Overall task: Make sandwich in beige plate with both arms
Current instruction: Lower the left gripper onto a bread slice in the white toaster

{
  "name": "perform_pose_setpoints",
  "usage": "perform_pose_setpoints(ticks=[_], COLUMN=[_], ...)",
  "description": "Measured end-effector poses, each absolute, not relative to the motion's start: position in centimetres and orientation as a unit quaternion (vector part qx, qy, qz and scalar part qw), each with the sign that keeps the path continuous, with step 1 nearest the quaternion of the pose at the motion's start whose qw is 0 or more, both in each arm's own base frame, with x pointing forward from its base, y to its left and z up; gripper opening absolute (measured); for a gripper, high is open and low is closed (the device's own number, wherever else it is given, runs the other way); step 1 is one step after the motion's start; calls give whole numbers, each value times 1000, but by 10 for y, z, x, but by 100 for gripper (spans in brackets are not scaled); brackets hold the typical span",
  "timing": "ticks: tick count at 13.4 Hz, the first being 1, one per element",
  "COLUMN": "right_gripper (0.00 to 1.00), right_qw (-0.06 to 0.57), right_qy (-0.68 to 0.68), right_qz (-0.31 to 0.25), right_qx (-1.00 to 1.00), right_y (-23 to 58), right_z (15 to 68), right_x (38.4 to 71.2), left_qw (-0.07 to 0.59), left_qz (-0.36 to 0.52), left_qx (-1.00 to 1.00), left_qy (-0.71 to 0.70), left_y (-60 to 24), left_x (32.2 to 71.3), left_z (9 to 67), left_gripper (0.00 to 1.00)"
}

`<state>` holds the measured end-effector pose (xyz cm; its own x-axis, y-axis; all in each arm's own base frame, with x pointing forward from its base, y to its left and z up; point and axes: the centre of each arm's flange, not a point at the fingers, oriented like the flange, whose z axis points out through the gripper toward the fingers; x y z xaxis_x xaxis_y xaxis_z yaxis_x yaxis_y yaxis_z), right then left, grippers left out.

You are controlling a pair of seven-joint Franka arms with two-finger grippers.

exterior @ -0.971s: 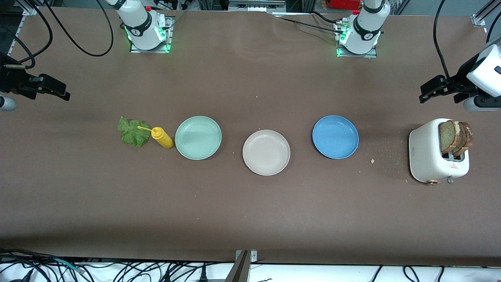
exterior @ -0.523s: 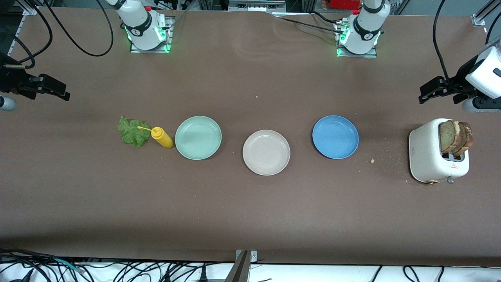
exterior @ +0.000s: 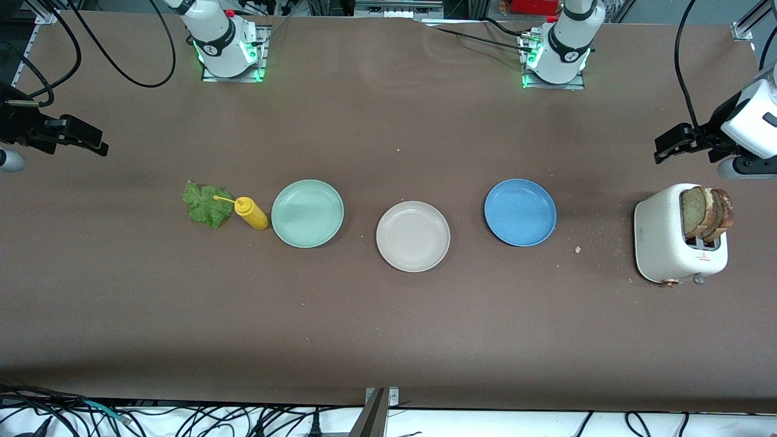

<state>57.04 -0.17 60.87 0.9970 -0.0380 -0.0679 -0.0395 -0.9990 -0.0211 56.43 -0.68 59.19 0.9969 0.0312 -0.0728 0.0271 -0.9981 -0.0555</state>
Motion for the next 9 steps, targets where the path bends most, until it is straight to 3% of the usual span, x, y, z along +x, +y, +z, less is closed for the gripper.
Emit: perform_pose_setpoints(ticks=[4, 9], right_gripper=[100, 100], right_qw=[11, 11], right_qy=[20, 21], right_qz=[34, 34], right_qx=[-999, -999], right_y=[-3, -3], right_z=[609, 609], right_x=[570, 570], left_qw=[29, 26], left_qz=[35, 26], left_qx=[-999, -999], left_qy=[-6, 35], left_y=[6, 78], left_x=[572, 580], left_z=[567, 539], left_gripper=[100, 100])
